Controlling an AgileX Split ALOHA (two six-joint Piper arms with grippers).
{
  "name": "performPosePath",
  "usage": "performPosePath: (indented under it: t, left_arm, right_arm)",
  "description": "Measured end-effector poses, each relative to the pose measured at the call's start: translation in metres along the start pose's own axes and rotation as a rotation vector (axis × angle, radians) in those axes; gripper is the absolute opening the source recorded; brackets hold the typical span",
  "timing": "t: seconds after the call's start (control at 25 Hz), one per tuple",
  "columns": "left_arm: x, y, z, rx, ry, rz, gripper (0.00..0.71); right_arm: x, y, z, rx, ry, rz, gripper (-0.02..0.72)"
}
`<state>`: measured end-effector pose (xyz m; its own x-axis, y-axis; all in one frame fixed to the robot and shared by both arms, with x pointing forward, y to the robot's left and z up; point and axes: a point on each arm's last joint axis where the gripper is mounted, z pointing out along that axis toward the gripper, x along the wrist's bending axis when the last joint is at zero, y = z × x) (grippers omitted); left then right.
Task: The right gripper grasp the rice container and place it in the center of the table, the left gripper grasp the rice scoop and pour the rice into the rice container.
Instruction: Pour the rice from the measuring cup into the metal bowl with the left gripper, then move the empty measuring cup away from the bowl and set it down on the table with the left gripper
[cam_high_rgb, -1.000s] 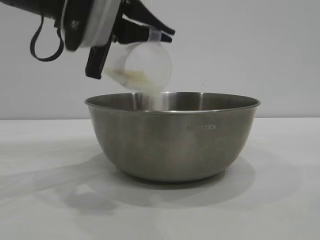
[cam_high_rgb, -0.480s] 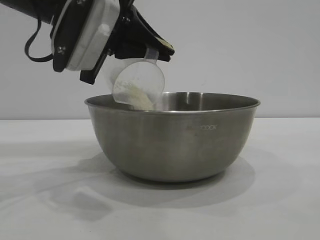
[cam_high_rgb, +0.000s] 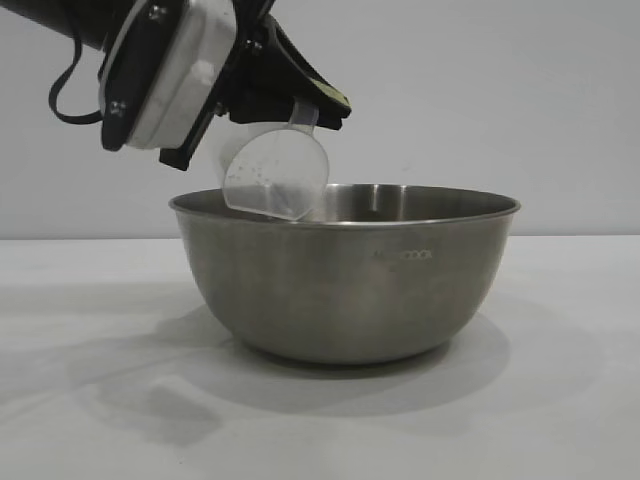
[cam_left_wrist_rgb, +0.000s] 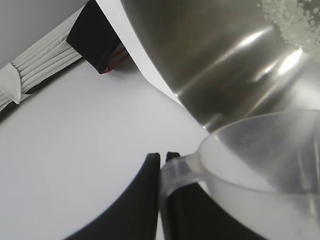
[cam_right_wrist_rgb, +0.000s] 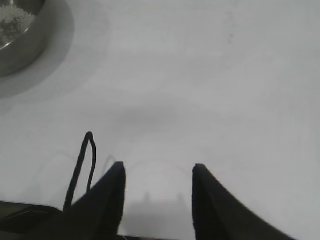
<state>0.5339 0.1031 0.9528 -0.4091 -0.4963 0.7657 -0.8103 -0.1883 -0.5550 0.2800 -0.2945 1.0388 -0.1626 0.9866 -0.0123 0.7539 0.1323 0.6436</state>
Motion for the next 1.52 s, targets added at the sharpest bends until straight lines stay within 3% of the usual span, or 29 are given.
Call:
performPosePath:
  t: [0.16,0.24,0.32,0.48,0.56,0.72,0.84,0.92,1.08,1.2,1.28,1.52]
  left_arm:
    - [0.0,-0.003,0.0,0.036,0.001,-0.148,0.0]
    - [0.0,-0.009,-0.001,0.092,0.022,-0.386,0.0]
    - [0.001,-0.017,-0.002,0.179,0.077,-0.714,0.0]
    - [-0.003,-0.04,-0.01,0.39,0.313,-1.448,0.0]
    - [-0.006,-0.05,-0.016,0.48,0.473,-1.688,0.0]
    - [-0.019,-0.052,-0.037,0.675,0.741,-1.89,0.0]
    - [-0.039,-0.04,-0.058,0.889,0.855,-1.976,0.0]
    - [-0.052,-0.027,-0.069,1.006,0.856,-2.012,0.0]
    - [-0.077,-0.01,-0.076,1.123,0.783,-2.05,0.0]
    - [-0.096,-0.006,-0.079,1.187,0.767,-2.088,0.0]
    - [-0.106,-0.003,-0.08,1.213,0.756,-2.105,0.0]
    - [-0.135,0.018,-0.069,1.238,0.616,-2.153,0.0]
  right_arm:
    - [0.0,0.0,0.0,0.0,0.0,0.0,0.306]
    - [0.0,0.0,0.0,0.0,0.0,0.0,0.306]
    - [0.0,0.0,0.0,0.0,0.0,0.0,0.306]
    - [0.0,0.0,0.0,0.0,0.0,0.0,0.306]
    - [0.0,0.0,0.0,0.0,0.0,0.0,0.306]
    - [0.0,0.0,0.0,0.0,0.0,0.0,0.306]
    - [0.0,0.0,0.0,0.0,0.0,0.0,0.306]
    - [0.0,0.0,0.0,0.0,0.0,0.0,0.306]
    - [0.0,0.0,0.0,0.0,0.0,0.0,0.306]
    - [0.0,0.0,0.0,0.0,0.0,0.0,0.306]
    - [0.0,0.0,0.0,0.0,0.0,0.0,0.306]
    - [0.0,0.0,0.0,0.0,0.0,0.0,0.306]
